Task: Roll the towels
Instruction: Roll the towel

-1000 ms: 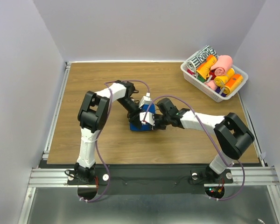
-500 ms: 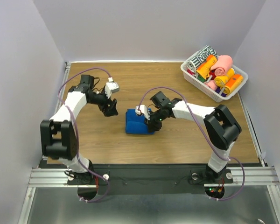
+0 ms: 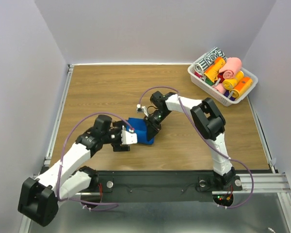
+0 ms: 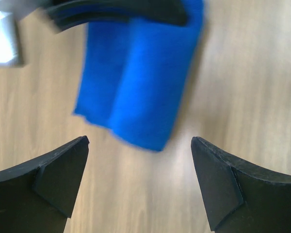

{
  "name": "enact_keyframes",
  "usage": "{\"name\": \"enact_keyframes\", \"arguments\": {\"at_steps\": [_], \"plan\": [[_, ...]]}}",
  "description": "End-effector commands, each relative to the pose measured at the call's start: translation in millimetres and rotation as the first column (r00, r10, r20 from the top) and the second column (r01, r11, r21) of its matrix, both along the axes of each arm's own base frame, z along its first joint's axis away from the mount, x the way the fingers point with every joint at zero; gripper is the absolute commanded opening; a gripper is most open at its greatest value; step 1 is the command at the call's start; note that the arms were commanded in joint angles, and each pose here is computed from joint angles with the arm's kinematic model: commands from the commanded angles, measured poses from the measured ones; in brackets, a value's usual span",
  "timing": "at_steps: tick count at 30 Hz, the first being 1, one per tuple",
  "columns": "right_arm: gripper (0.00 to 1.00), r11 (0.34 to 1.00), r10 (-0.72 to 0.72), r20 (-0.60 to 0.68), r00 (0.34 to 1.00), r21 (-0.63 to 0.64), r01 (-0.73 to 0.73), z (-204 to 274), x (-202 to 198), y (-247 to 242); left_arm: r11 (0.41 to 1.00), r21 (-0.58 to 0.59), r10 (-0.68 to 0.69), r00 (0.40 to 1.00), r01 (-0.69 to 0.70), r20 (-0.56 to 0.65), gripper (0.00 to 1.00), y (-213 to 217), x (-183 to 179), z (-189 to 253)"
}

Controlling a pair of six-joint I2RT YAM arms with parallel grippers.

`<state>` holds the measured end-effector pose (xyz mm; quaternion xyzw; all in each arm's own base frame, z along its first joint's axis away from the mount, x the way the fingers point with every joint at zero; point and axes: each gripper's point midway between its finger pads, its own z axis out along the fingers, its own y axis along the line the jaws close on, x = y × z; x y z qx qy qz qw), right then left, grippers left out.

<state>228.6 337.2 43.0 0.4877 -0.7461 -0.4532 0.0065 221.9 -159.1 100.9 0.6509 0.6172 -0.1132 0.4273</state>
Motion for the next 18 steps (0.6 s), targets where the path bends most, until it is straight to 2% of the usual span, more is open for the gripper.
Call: {"name": "enact_keyframes", "arguments": {"at_steps": [1, 7, 15, 18], "plan": [[0.01, 0.996, -0.035, -0.236, 0.971, -0.094, 0.013, -16.3, -19.0, -8.1, 0.995, 0.087, -0.063, 0.985, 0.049, 0.162, 0.99, -8.6, 6.0, -5.0], [0.01, 0.993, -0.083, -0.380, 0.921, -0.110, 0.044, -21.7, -14.8, -6.1, 0.984, 0.136, -0.137, 0.975, 0.113, 0.178, 0.99, -35.2, 3.5, -12.7], [0.02, 0.990, -0.100, -0.426, 0.899, -0.136, 0.046, -29.9, -15.2, -10.3, 0.968, 0.207, -0.173, 0.973, 0.140, 0.155, 0.98, -48.2, 10.1, -33.6], [0.04, 0.990, -0.101, -0.434, 0.895, -0.136, 0.045, -30.0, -15.5, -10.8, 0.967, 0.216, -0.162, 0.979, 0.133, 0.122, 0.90, -51.4, 11.5, -44.0]]}}
